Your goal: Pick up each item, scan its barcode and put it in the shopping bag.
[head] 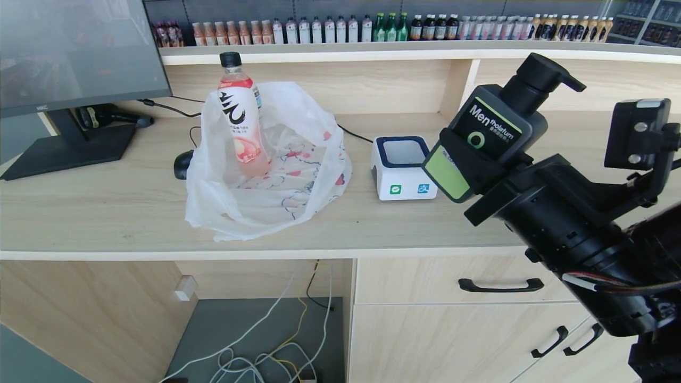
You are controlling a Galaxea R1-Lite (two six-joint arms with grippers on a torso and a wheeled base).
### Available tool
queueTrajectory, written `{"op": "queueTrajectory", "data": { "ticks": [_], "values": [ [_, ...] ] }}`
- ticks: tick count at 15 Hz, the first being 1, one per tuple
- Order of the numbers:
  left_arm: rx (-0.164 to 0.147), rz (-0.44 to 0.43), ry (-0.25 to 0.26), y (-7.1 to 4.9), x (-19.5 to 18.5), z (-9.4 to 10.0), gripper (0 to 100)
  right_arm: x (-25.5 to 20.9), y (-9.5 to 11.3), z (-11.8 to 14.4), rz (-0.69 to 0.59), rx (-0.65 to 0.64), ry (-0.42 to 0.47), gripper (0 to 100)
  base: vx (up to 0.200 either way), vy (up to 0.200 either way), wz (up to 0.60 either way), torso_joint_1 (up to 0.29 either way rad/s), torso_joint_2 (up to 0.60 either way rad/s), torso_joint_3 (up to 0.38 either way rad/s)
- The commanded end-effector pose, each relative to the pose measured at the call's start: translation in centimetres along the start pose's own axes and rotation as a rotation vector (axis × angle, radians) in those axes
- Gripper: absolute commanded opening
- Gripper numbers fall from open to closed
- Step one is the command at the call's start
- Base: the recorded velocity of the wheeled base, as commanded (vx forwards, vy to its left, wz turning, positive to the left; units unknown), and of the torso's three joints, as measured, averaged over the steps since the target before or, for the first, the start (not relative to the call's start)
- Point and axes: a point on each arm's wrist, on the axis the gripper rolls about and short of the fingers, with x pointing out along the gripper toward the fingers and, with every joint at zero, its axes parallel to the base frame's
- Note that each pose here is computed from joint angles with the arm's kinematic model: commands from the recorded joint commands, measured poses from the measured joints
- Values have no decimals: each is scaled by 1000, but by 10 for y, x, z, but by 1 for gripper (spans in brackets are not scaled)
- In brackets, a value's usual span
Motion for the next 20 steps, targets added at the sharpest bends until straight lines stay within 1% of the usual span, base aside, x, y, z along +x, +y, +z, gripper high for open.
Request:
{"op": "queueTrajectory", "data": {
  "ticks": [1,3,5,6,7,8,11,12,13,15,18,19,20],
  "values": [
    [0,0,-1,0,0,0,100,3,1,-3,5,4,4,0,0,0,0,0,0,0],
    [0,0,-1,0,0,0,100,7,2,1,6,7,-17,0,0,0,0,0,0,0],
    [0,0,-2,0,0,0,100,7,2,0,10,11,-13,0,0,0,0,0,0,0],
    [0,0,-1,0,0,0,100,9,3,2,17,37,-27,0,0,0,0,0,0,0],
    [0,0,-1,0,0,0,100,15,3,4,21,62,-19,0,0,0,0,0,0,0],
    [0,0,-1,0,0,0,100,20,4,4,21,88,9,0,0,0,0,0,0,0],
    [0,0,-1,0,0,0,100,52,6,12,19,179,30,0,0,0,0,0,0,0],
    [0,0,-1,0,0,0,100,59,9,13,39,210,35,0,0,0,0,0,0,0],
    [0,0,-1,0,0,0,100,69,10,14,101,237,41,0,0,0,0,0,0,0],
    [0,0,-1,0,0,0,100,80,3,7,125,262,81,0,0,0,0,0,0,0],
    [0,0,-1,0,0,0,100,84,-4,-4,110,281,123,0,0,0,0,0,0,0],
    [0,0,-1,0,0,0,100,84,-4,-6,112,313,146,0,0,0,0,0,0,0],
    [0,0,-1,0,0,0,100,84,-3,-9,124,357,190,0,0,0,0,0,0,0]
  ]
}}
